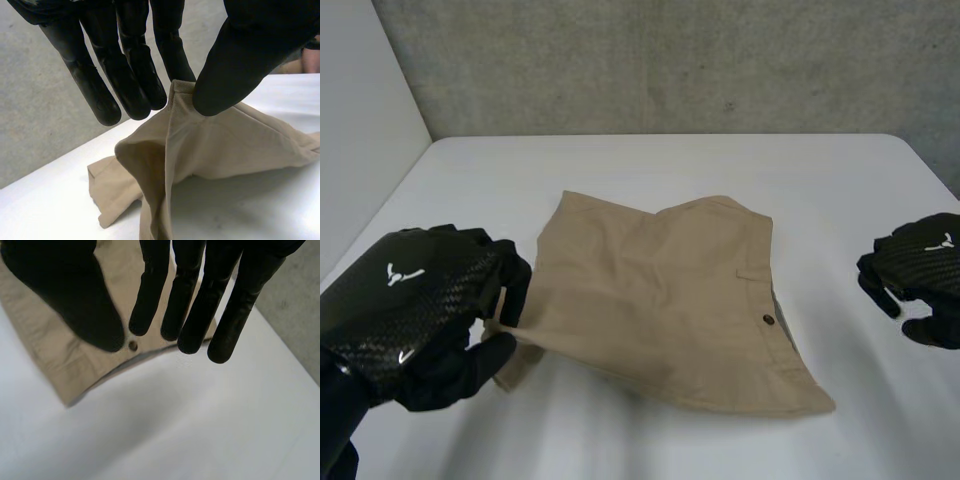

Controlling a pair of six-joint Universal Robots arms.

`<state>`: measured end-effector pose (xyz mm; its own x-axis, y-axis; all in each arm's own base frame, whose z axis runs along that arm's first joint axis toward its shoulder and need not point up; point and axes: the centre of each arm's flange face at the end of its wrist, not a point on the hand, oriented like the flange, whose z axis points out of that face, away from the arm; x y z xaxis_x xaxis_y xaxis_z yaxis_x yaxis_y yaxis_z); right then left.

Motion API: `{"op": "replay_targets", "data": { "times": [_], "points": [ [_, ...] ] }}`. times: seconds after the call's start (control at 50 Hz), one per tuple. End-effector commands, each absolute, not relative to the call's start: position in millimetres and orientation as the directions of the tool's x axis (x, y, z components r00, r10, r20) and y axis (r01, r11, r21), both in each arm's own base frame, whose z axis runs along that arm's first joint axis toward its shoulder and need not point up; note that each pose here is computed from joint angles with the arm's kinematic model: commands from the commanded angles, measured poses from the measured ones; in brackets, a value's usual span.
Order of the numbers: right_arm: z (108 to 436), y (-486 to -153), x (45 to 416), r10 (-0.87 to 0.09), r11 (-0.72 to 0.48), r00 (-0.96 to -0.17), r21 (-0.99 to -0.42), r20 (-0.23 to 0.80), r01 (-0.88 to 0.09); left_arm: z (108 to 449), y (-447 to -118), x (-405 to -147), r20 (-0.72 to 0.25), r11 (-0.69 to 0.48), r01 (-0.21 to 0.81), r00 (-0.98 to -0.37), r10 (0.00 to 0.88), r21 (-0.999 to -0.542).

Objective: Fold the shorts.

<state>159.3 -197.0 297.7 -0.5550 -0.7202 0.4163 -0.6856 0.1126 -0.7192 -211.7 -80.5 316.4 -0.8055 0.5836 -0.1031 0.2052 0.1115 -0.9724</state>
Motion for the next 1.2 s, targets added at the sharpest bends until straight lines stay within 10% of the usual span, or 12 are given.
{"op": "replay_targets", "data": {
  "times": [0.02,0.26,0.68,1.04,1.2],
  "points": [
    [258.3,-214.6,166.7,-0.700,0.260,-0.696,-0.851,0.160,-0.457,293.3,-124.4,-222.4,-0.103,0.156,0.216,-0.842,0.529,-0.964],
    [197.5,-192.0,186.4,-0.675,0.449,-0.734,-0.831,-0.074,-0.329,275.6,-175.1,-248.0,-0.103,0.155,0.210,-0.852,0.514,-0.965],
    [133.2,-200.4,197.2,-0.660,0.454,-0.750,-0.782,0.026,-0.427,275.0,-216.7,-244.6,-0.115,0.161,0.198,-0.901,0.419,-0.967],
    [225.1,-207.0,196.3,-0.601,0.201,-0.769,-0.889,0.220,-0.412,281.3,-203.5,-237.0,-0.118,0.150,0.196,-0.903,0.413,-0.969],
    [279.6,-181.9,185.3,-0.666,0.150,-0.642,-0.775,0.379,-0.614,294.1,-185.3,-232.5,-0.114,0.131,0.187,-0.895,0.431,-0.974]
  ]
}}
